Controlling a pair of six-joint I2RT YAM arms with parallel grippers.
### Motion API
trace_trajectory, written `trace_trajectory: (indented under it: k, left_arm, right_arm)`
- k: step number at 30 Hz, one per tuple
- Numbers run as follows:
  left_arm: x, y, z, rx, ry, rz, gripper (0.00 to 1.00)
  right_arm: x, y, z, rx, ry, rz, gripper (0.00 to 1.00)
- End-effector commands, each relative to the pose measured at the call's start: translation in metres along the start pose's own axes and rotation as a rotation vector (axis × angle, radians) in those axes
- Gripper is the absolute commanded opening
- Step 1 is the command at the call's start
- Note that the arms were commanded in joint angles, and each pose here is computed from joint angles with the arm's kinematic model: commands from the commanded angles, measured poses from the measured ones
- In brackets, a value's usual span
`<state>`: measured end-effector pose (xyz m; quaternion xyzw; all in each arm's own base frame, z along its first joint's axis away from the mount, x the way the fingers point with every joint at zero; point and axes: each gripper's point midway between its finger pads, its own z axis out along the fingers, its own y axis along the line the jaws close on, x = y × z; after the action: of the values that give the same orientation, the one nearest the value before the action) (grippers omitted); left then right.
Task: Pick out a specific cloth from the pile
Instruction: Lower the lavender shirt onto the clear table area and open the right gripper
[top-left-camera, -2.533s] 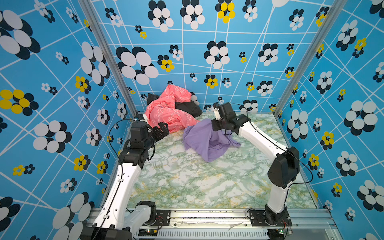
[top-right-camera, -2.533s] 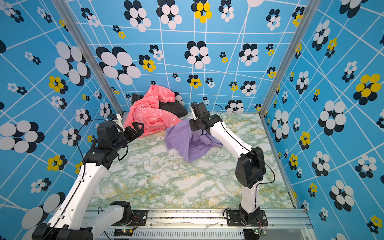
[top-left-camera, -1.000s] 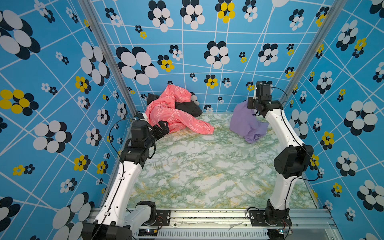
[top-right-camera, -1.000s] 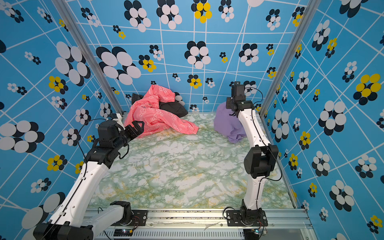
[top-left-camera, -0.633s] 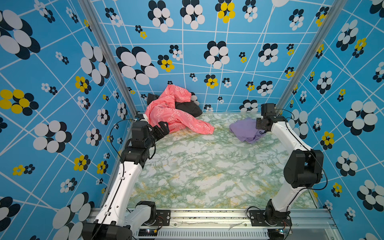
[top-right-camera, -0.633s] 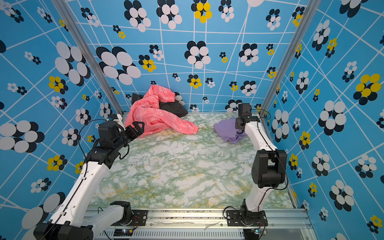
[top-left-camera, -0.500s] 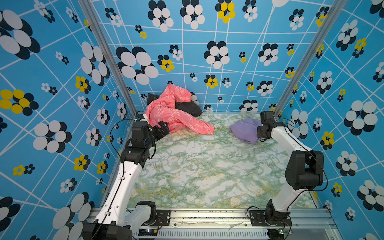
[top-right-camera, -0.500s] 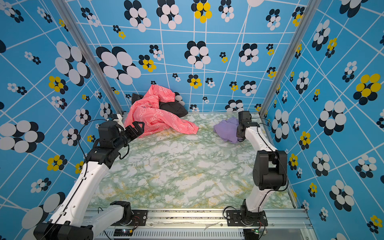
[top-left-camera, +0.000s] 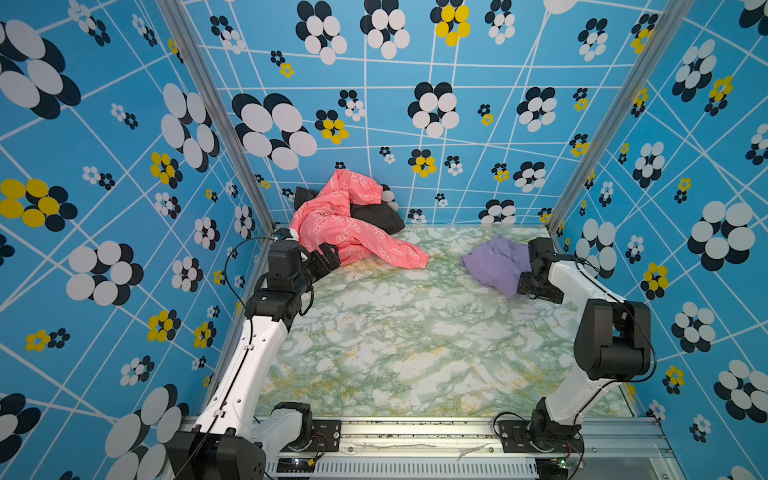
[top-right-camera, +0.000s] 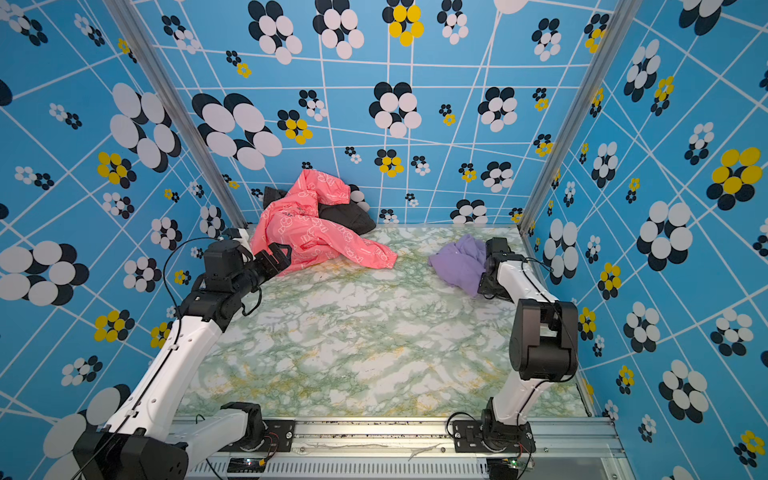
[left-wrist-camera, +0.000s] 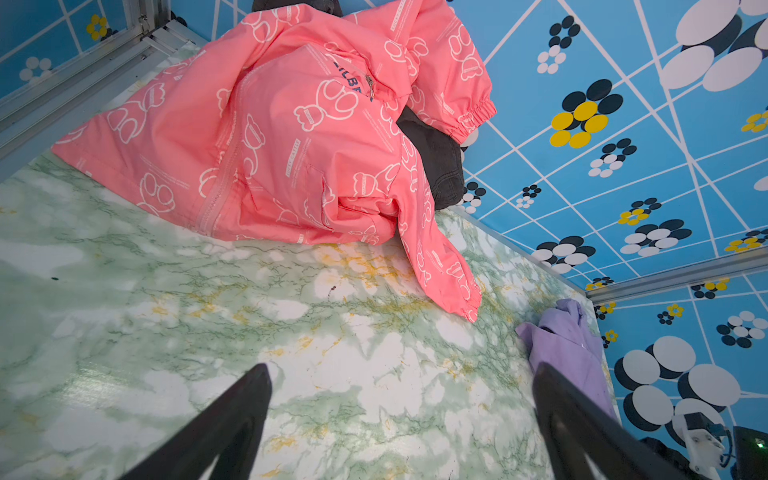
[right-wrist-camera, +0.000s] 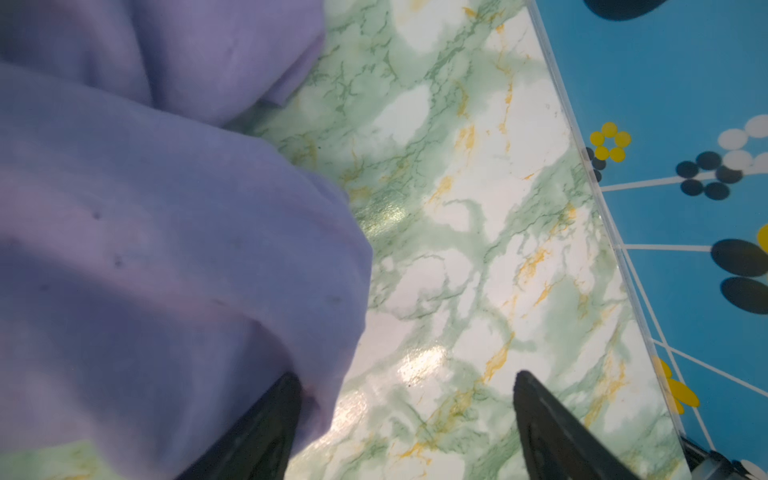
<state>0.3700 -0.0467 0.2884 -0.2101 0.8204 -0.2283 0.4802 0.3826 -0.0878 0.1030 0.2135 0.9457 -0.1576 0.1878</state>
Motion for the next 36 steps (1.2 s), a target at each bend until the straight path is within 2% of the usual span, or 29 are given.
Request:
trace_trajectory:
  k: [1, 9, 15, 19, 27, 36]
  left_arm:
    - [-0.009, 0.001, 0.002, -0.006, -0.035, 0.000, 0.99]
    - [-0.012, -0.001, 0.007, -0.004, -0.037, 0.002, 0.99]
    - [-0.013, -0.001, 0.009, 0.000, -0.039, 0.004, 0.99]
    - [-0.013, -0.002, 0.008, 0.004, -0.039, 0.006, 0.99]
    - [-0.011, 0.000, 0.001, -0.004, -0.047, 0.007, 0.99]
    - [-0.008, 0.006, -0.011, -0.023, -0.060, 0.012, 0.99]
  right_arm:
    - [-0.038, 0.003, -0.045, -0.075, -0.154, 0.084, 0.85]
    - [-0.075, 0.024, -0.086, -0.163, -0.297, 0.026, 0.89]
    - [-0.083, 0.096, -0.092, -0.375, -0.310, -0.137, 0.88]
    - [-0.082, 0.124, -0.072, -0.421, -0.236, -0.160, 0.88]
    - [-0.075, 0.144, -0.016, -0.354, -0.071, -0.194, 0.88]
    - [-0.022, 0.152, 0.049, -0.284, 0.190, -0.219, 0.85]
